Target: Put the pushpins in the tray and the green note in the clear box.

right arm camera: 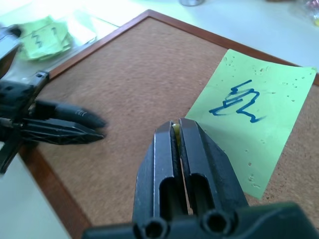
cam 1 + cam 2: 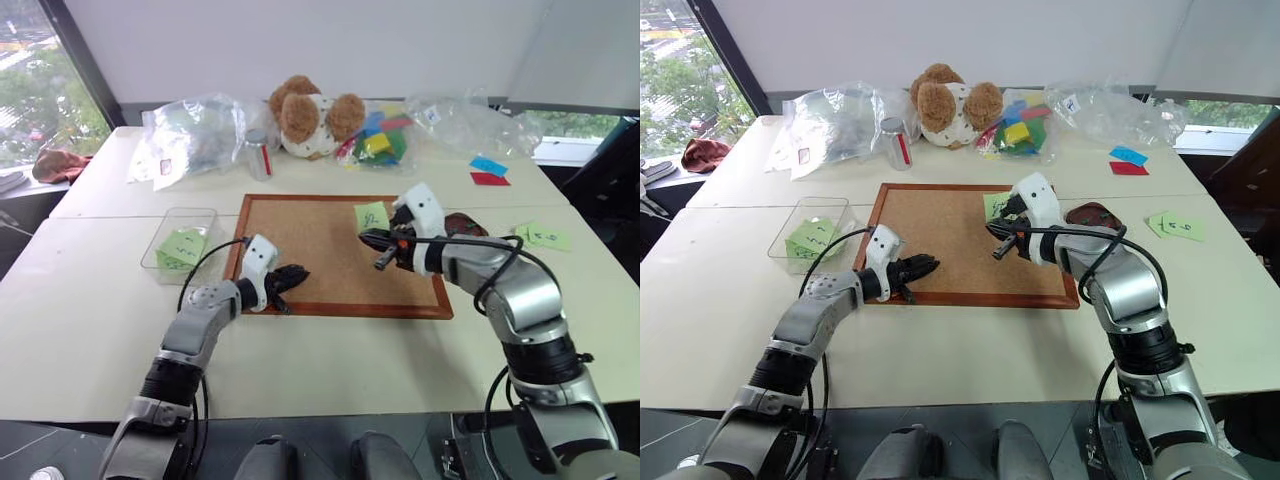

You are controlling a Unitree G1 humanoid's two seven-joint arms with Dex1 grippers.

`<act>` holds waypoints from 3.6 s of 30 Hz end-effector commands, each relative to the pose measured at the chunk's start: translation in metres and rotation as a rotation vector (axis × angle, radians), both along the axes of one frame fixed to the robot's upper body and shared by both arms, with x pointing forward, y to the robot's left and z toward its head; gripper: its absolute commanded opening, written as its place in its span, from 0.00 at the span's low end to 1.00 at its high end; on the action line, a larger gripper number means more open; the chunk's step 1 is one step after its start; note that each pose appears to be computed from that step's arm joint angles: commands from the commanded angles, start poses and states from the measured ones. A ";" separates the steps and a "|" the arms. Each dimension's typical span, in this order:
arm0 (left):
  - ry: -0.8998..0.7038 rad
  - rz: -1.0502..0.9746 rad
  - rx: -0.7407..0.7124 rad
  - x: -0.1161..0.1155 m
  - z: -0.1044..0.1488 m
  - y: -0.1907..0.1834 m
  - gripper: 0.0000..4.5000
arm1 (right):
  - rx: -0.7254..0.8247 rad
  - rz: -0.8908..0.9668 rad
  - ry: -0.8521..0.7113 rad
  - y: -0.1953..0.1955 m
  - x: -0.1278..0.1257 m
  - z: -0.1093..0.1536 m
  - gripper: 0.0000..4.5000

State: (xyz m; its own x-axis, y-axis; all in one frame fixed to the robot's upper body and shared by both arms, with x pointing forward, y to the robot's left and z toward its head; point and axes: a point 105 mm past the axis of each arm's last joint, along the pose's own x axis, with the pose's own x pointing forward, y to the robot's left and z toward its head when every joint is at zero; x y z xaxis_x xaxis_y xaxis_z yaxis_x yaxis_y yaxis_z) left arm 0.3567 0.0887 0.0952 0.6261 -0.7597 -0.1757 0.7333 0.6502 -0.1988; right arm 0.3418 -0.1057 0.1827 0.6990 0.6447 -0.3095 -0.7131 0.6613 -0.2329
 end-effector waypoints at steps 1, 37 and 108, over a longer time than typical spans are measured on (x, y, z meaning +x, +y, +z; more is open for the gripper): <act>0.004 0.003 -0.207 0.009 0.051 0.001 0.62 | -0.022 0.058 -0.049 0.004 -0.012 0.014 0.00; 0.627 -0.142 -0.730 -0.009 0.078 -0.082 0.01 | -0.119 0.252 -0.119 0.032 -0.034 0.026 0.00; 0.523 0.016 -0.802 0.003 0.076 -0.049 0.00 | 0.115 -0.413 0.000 -0.158 0.079 0.029 0.82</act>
State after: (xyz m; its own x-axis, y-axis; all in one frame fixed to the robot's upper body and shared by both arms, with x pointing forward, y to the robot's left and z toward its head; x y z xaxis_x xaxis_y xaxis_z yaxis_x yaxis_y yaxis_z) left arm 0.3619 0.0390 0.1567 0.6348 -0.7682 0.0831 0.3651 0.2034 -0.9085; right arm 0.4260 -0.2793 0.1862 0.9159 0.2517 -0.3128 -0.3061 0.9419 -0.1383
